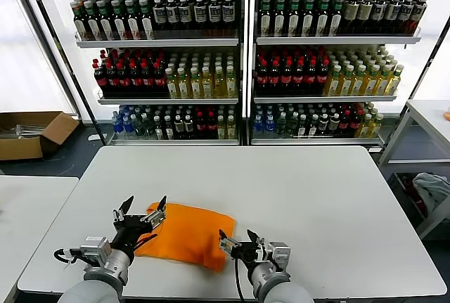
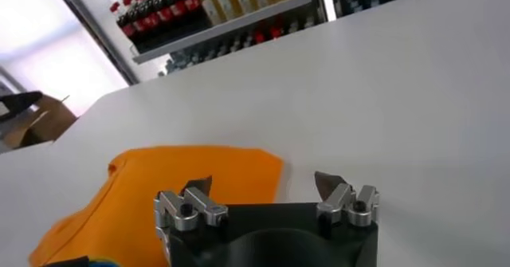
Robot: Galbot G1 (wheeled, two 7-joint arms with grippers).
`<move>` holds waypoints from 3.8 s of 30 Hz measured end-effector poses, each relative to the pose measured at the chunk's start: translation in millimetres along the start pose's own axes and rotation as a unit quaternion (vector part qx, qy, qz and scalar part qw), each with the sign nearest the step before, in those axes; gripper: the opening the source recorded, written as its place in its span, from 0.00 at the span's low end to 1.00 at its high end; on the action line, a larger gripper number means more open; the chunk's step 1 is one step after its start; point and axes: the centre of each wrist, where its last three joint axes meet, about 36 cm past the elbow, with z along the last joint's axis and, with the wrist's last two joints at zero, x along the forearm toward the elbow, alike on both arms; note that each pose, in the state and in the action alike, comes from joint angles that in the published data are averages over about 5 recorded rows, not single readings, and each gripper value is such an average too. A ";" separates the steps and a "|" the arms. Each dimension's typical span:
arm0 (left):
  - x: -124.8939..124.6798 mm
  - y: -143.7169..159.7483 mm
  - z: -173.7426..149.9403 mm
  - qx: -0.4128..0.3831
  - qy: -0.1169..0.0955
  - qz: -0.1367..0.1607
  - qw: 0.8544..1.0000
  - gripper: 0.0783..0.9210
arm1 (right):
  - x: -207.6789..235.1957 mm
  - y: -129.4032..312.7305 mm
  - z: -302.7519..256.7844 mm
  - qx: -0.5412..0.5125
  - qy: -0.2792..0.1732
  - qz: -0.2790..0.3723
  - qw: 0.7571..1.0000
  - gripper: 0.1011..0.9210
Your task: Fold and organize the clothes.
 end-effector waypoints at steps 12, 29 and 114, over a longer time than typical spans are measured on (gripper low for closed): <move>1.8 0.7 1.5 -0.003 0.004 -0.011 1.000 0.88 | -20.9 13.7 13.4 -0.003 0.034 -0.004 0.999 0.74; 0.8 -1.4 3.0 0.004 0.013 -0.018 1.000 0.88 | -30.3 6.5 5.6 -0.008 0.022 0.039 0.999 0.14; -0.6 -19.1 5.2 0.026 0.025 0.015 0.999 0.88 | 53.8 -43.7 11.5 0.090 -0.035 0.116 0.989 0.88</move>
